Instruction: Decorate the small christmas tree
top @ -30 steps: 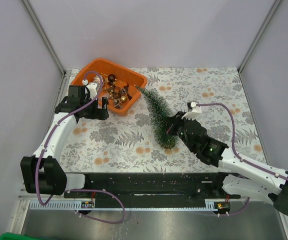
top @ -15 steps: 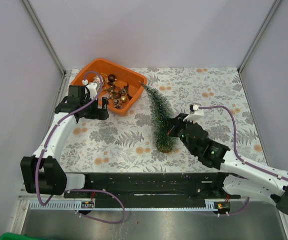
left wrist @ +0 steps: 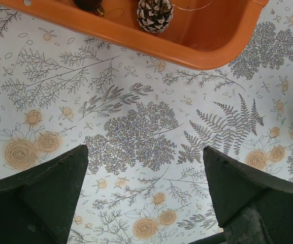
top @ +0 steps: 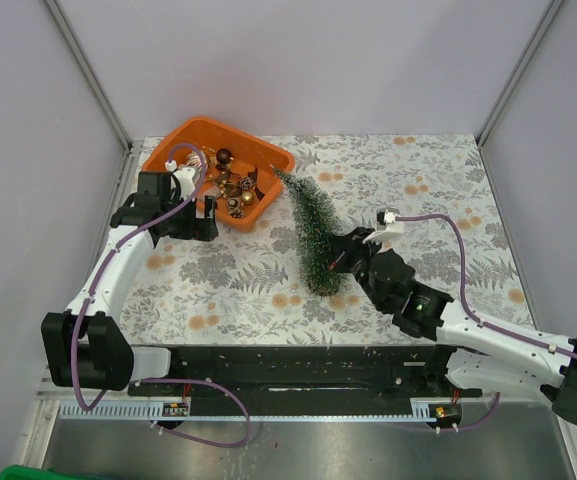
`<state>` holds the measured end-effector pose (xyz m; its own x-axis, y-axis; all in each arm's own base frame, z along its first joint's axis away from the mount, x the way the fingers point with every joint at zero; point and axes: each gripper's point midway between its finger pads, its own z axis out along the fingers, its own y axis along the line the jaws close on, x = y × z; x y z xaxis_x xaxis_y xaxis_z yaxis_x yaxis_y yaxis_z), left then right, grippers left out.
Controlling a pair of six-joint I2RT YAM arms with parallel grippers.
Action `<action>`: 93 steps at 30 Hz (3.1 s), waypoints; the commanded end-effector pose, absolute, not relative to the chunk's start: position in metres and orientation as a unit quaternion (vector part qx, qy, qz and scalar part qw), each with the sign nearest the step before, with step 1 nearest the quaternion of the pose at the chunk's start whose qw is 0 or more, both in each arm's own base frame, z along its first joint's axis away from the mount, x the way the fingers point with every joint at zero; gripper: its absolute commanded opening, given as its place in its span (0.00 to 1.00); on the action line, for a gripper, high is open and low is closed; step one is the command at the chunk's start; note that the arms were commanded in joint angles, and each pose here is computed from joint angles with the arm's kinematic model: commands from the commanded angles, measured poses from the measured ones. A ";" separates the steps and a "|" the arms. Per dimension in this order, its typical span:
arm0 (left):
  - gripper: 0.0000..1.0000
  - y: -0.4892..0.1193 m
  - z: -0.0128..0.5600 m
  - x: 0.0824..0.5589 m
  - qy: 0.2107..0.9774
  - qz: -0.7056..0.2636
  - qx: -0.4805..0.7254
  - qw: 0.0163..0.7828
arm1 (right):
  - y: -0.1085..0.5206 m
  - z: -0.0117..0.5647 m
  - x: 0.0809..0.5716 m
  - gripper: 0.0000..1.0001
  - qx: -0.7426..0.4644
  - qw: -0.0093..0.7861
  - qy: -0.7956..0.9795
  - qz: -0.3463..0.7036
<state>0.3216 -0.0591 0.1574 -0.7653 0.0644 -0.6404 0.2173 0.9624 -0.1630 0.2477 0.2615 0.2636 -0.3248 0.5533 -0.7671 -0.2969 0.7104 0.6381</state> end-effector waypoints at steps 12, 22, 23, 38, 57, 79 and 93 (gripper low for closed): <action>0.99 -0.057 0.167 0.337 0.926 -0.110 0.068 0.355 | 0.251 0.248 0.233 0.24 0.106 0.577 0.720 0.372; 0.99 -0.069 0.172 0.364 0.925 -0.111 0.056 0.360 | 0.248 0.273 0.220 0.72 0.087 0.577 0.712 0.390; 0.99 -0.073 0.174 0.366 0.923 -0.112 0.061 0.364 | 0.248 0.280 0.218 0.72 0.083 0.579 0.708 0.397; 0.99 -0.170 0.178 0.418 0.909 -0.096 0.171 0.368 | 0.209 0.350 0.192 0.72 0.047 0.602 0.688 0.402; 0.39 -0.214 0.104 0.436 0.929 -0.109 0.194 0.294 | 0.141 0.362 0.205 0.71 0.071 0.676 0.685 0.263; 0.98 -0.217 0.182 0.368 0.911 -0.249 0.127 0.303 | 0.137 0.335 0.217 0.73 0.087 0.680 0.697 0.208; 0.99 -0.093 0.183 0.437 0.893 0.009 0.117 0.434 | 0.144 0.328 0.219 0.74 0.093 0.674 0.700 0.218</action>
